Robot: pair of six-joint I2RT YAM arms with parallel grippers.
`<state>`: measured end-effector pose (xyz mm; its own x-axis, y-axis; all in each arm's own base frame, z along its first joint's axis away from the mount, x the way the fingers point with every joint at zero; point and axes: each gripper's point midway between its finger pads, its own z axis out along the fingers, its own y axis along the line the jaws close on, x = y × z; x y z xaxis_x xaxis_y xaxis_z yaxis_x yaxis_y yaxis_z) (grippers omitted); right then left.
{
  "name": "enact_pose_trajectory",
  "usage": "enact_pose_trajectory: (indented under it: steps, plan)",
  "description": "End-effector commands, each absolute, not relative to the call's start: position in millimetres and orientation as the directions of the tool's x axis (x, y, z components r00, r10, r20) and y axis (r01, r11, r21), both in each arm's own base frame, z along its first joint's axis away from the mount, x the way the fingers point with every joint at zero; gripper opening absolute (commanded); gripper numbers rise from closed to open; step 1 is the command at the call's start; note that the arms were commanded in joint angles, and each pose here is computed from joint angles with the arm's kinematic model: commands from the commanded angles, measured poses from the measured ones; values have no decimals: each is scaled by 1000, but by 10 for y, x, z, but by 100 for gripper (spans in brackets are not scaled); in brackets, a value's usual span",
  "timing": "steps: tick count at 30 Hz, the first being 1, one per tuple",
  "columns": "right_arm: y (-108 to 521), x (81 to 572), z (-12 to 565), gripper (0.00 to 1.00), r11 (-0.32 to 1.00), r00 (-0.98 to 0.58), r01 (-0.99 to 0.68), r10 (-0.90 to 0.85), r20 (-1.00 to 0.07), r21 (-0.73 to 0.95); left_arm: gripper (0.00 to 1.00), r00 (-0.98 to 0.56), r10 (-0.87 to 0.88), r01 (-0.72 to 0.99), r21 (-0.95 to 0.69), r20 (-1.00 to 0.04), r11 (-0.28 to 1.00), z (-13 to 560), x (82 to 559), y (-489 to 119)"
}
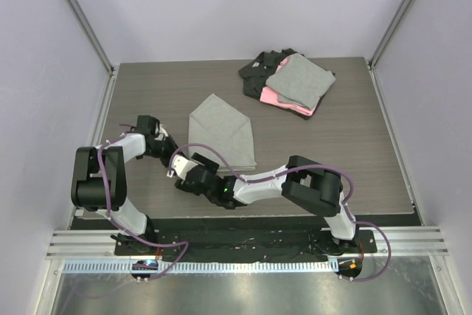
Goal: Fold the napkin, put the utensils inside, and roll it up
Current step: Roll the napkin with the utensil
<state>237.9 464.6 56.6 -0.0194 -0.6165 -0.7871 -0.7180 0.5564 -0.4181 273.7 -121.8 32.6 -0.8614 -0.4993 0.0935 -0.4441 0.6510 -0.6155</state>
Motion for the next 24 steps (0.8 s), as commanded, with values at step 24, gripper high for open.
enact_pose_trajectory:
  steps: [24]
  plan:
    - [4264, 2779, 539, 71, 637, 34, -423, -700, -714, -645, 0, -841, -530, -463, -649, 109, 603, 489, 2736, -1156]
